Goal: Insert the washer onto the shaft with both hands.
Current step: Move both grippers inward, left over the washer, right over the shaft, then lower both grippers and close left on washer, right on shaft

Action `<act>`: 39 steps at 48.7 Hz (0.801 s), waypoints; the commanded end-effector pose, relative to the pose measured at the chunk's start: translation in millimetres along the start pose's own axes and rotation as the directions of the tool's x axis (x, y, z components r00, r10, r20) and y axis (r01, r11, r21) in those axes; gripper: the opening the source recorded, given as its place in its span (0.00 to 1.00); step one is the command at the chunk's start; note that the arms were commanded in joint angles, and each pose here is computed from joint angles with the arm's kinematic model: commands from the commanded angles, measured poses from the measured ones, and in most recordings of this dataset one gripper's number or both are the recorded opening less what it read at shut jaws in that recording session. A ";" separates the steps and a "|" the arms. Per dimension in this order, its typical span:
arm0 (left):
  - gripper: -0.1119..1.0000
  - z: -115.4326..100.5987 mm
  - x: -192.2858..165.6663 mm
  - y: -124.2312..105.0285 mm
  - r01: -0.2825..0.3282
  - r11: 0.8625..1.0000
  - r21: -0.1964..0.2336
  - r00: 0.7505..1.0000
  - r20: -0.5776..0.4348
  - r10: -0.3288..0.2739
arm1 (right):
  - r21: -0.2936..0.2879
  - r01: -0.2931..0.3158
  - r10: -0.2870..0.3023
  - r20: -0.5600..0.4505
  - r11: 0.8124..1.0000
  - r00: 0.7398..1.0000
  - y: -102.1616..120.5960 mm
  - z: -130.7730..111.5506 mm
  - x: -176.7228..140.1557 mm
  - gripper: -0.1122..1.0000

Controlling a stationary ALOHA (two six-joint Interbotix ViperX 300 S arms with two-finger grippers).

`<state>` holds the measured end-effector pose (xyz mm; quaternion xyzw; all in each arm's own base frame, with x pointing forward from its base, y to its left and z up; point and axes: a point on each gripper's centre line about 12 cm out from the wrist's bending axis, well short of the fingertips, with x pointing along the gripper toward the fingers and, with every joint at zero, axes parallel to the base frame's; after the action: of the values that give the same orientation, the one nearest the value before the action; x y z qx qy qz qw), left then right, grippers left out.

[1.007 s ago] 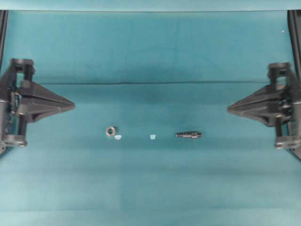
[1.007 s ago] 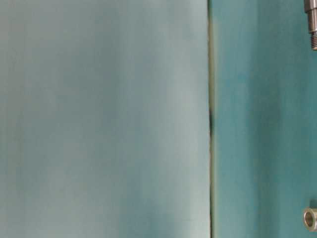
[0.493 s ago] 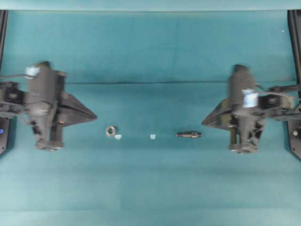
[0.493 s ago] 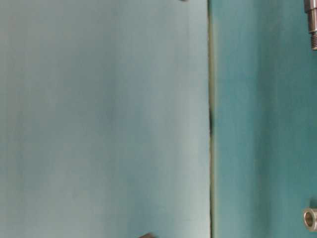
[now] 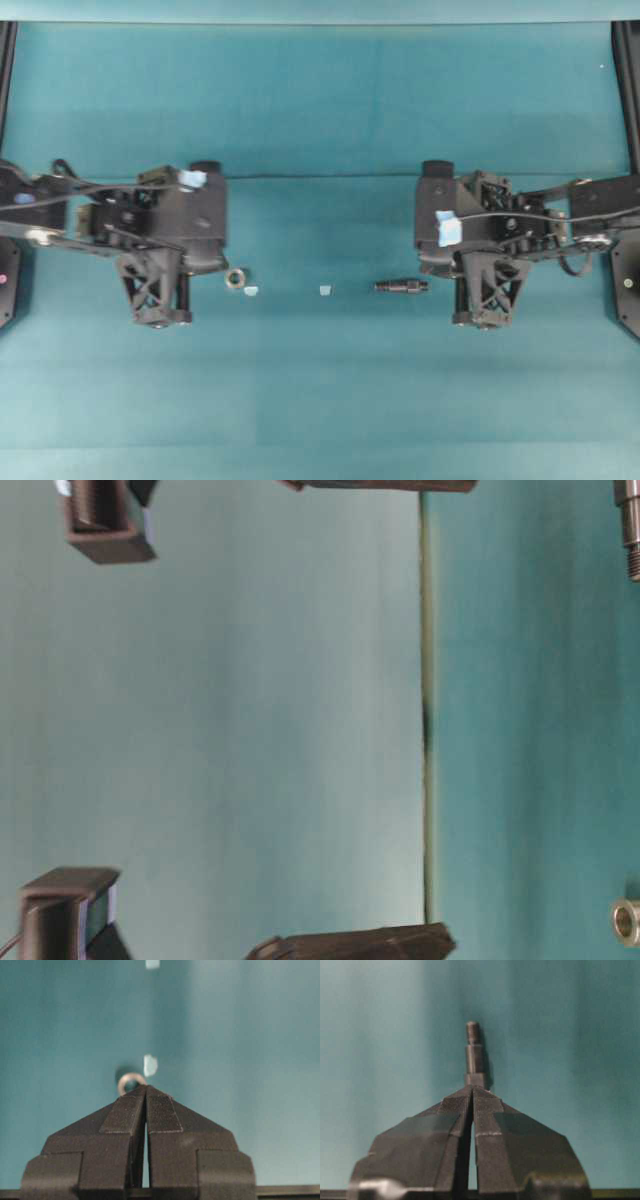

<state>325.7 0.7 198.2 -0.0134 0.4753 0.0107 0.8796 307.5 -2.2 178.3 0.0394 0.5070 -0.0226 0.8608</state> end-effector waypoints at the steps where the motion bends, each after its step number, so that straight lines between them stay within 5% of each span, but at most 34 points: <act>1: 0.12 8.0 -1.6 0.5 -0.003 1.000 0.001 1.000 0.017 0.003 | 0.004 0.005 -0.005 -0.012 1.000 1.000 -1.7 3.7 2.6 0.04; 10: 0.12 4.9 0.1 1.6 -0.005 1.000 -0.001 1.000 0.008 0.005 | 0.013 0.014 -0.013 -0.060 1.000 0.998 -5.2 3.2 13.5 0.14; 16: 0.14 1.4 4.4 4.9 -0.012 1.000 -0.006 1.000 -0.009 0.012 | 0.017 0.017 -0.016 -0.079 1.000 0.997 -6.9 1.5 20.5 0.37; 20: 0.28 -1.9 9.3 7.0 -0.015 1.000 -0.001 1.000 -0.026 0.015 | 0.016 0.018 -0.017 -0.076 1.000 0.997 -7.0 2.1 24.1 0.58; 28: 0.73 -10.1 22.4 10.8 -0.020 1.000 0.020 0.998 -0.066 0.022 | -0.001 0.025 -0.025 -0.050 1.000 0.998 -8.1 4.9 28.0 0.95; 33: 0.95 -11.9 27.3 10.9 -0.019 0.999 0.041 0.998 -0.067 0.021 | -0.014 0.031 -0.032 -0.050 0.999 0.998 -8.9 4.8 31.2 0.97; 39: 0.94 -11.3 29.1 10.8 -0.018 0.998 0.054 0.999 -0.047 0.021 | -0.018 0.031 -0.033 -0.064 0.999 0.997 -8.8 2.4 36.5 0.96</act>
<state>328.1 10.6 163.4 0.0117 0.5097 0.0062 0.8603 321.6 -10.8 143.2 0.0266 0.5440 -0.0314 0.8381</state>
